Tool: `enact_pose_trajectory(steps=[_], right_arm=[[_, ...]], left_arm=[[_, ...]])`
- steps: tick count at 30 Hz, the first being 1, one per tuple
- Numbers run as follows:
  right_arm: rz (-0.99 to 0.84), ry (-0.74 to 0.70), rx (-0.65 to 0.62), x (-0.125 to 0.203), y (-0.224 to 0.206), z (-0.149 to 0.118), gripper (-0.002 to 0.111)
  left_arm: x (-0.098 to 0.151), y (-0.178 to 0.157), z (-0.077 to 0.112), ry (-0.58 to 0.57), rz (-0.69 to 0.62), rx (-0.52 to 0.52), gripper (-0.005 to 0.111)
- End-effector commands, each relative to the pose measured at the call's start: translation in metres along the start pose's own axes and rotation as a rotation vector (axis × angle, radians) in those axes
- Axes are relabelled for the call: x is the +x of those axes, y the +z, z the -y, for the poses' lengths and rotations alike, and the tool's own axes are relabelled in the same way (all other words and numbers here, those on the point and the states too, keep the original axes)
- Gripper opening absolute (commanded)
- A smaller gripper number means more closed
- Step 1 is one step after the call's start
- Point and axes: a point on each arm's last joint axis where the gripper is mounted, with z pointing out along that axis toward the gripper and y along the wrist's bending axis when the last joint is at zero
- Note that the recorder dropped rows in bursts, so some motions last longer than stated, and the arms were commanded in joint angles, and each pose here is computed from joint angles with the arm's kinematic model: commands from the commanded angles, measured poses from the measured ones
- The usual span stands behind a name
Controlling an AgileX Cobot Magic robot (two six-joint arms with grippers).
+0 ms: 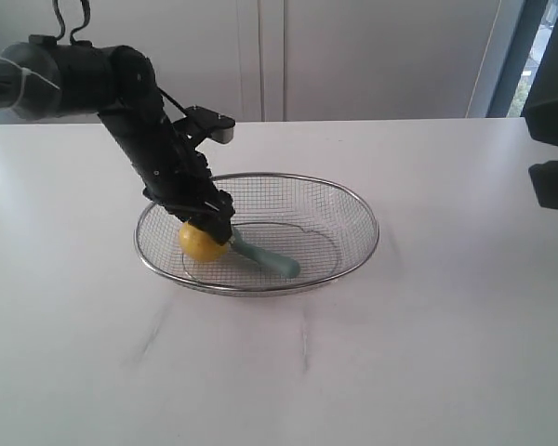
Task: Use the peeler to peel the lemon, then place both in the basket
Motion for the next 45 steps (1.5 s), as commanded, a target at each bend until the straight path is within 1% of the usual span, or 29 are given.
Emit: enact_pose_trajectory(steps=[1, 2, 3, 4, 6, 7, 8, 9, 10, 12, 17, 20, 22, 29, 33, 35, 38, 40, 45], right_arm=[[-0.001, 0.005, 0.007, 0.002, -0.002, 0.001, 0.000], [-0.001, 0.005, 0.007, 0.002, -0.002, 0.001, 0.000], [-0.001, 0.005, 0.007, 0.002, -0.002, 0.001, 0.000], [-0.001, 0.005, 0.007, 0.002, -0.002, 0.001, 0.000], [-0.001, 0.003, 0.009, 0.002, -0.002, 0.001, 0.000], [-0.001, 0.001, 0.010, 0.002, -0.002, 0.001, 0.000], [-0.001, -0.004, 0.011, 0.002, -0.002, 0.001, 0.000], [-0.001, -0.004, 0.011, 0.002, -0.002, 0.001, 0.000], [0.002, -0.010, 0.017, 0.002, -0.003, 0.002, 0.000], [0.021, -0.012, 0.024, 0.002, -0.008, 0.002, 0.000], [0.087, -0.009, 0.036, 0.001, -0.024, 0.003, 0.000], [0.171, -0.008, 0.050, -0.002, -0.036, 0.004, 0.000], [0.188, -0.005, 0.053, -0.002, -0.040, 0.004, 0.000], [0.166, -0.005, 0.047, 0.005, -0.031, 0.002, 0.000], [0.165, -0.006, 0.046, 0.007, -0.030, 0.002, 0.000], [0.165, -0.006, 0.046, 0.007, -0.030, 0.002, 0.000], [0.165, -0.006, 0.046, 0.007, -0.030, 0.002, 0.000], [0.165, -0.006, 0.046, 0.007, -0.030, 0.002, 0.000], [0.168, -0.006, 0.047, 0.006, -0.030, 0.002, 0.000]], left_arm=[[-0.006, -0.033, 0.005, 0.028, -0.036, 0.021, 0.070], [-0.008, -0.040, 0.005, 0.038, -0.027, 0.009, 0.067], [-0.013, -0.058, 0.007, 0.054, 0.003, -0.009, 0.059], [-0.014, -0.068, 0.008, 0.060, 0.018, -0.022, 0.054], [-0.014, -0.100, 0.011, 0.065, 0.056, -0.082, 0.035], [-0.012, -0.110, 0.011, 0.060, 0.057, -0.123, 0.029], [-0.006, -0.125, 0.007, 0.035, 0.049, -0.179, 0.019], [-0.004, -0.131, 0.007, 0.022, 0.050, -0.186, 0.014], [0.003, -0.144, 0.004, 0.002, 0.051, -0.194, 0.008], [0.015, -0.161, 0.008, -0.008, 0.053, -0.199, 0.000], [0.041, -0.181, 0.019, -0.015, 0.060, -0.205, 0.000], [0.066, -0.196, 0.033, -0.013, 0.085, -0.214, 0.000], [0.082, -0.209, 0.042, -0.021, 0.126, -0.230, 0.000], [0.127, -0.244, 0.068, -0.046, 0.258, -0.269, 0.000], [0.154, -0.259, 0.081, -0.065, 0.349, -0.291, 0.000], [0.166, -0.261, 0.086, -0.070, 0.383, -0.300, 0.000], [0.178, -0.261, 0.091, -0.065, 0.390, -0.305, 0.000], [0.183, -0.262, 0.093, -0.066, 0.368, -0.300, 0.000], [0.182, -0.262, 0.093, -0.066, 0.377, -0.301, 0.000]])
